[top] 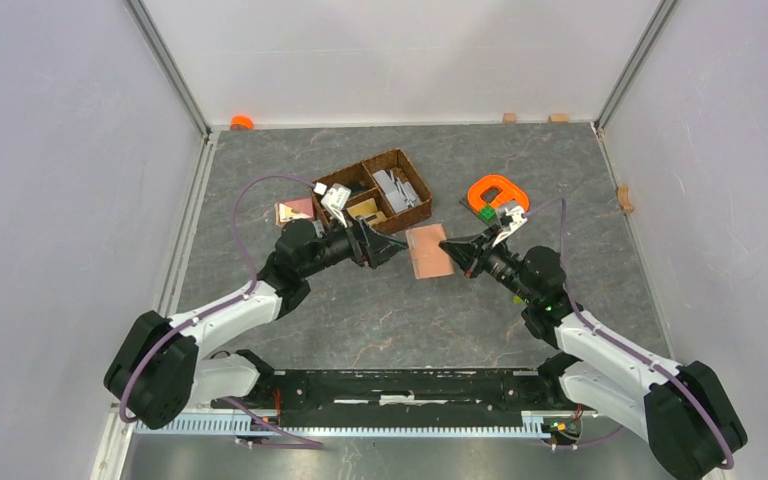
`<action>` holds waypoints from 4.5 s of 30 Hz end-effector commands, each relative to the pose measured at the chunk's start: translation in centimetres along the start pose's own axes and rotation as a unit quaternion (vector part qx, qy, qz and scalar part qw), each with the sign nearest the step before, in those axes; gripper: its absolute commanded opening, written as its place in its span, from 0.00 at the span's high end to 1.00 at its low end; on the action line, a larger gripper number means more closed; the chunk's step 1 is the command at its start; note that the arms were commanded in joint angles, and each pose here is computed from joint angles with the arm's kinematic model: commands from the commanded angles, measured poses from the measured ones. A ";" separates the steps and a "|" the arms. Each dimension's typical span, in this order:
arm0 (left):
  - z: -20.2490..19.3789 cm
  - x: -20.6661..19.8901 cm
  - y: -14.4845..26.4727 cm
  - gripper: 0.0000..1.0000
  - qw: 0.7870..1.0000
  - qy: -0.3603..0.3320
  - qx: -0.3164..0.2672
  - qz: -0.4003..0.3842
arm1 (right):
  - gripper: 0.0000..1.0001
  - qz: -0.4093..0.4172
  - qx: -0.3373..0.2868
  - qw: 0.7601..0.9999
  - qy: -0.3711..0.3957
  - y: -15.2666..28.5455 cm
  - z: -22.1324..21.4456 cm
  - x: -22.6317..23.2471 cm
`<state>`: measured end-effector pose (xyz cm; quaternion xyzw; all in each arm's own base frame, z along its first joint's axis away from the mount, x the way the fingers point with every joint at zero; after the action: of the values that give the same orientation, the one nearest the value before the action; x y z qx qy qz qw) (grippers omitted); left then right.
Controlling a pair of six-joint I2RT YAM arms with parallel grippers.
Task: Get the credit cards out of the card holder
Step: Open the card holder at the center of the board.
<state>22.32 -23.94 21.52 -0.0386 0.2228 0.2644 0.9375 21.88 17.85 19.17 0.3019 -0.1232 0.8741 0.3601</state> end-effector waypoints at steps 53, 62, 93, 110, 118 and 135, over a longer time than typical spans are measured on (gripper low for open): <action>-0.2 1.9 -1.0 0.97 0.990 0.079 0.037 0.110 | 0.09 -0.087 0.138 0.956 0.244 -5.8 -7.4 5.3; 0.1 0.9 -1.0 0.94 0.990 0.110 0.025 0.080 | 0.17 -0.158 0.131 0.940 0.274 -7.1 -8.2 4.2; 1.6 0.4 0.6 0.14 0.997 0.058 -0.018 0.052 | 1.00 -0.022 0.103 0.990 0.089 -4.5 -2.4 3.7; 3.3 -2.9 2.1 0.14 0.993 0.034 -0.095 -0.067 | 1.00 0.187 0.062 0.980 0.007 -1.3 -0.3 7.5; 3.4 -3.1 2.3 0.13 0.992 0.033 -0.101 -0.071 | 1.00 0.263 0.035 0.964 -0.022 0.7 0.7 8.7; 3.7 -5.6 2.0 0.43 0.980 0.011 -0.094 -0.174 | 1.00 0.271 0.060 0.959 -0.054 -0.1 -0.1 8.0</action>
<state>19.09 -24.01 25.51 -0.1500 0.2248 0.1437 0.9520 17.11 22.34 22.90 0.3487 -0.1512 0.9202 0.0939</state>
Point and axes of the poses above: each gripper's point midway between its finger pads, its own y axis back along the fingers, its own x axis along the line the jaws close on, z = x × y, the point moved 6 cm from there along y, back along the fingers, and after that the axes turned 14 degrees about -y, right-handed, at the moved point
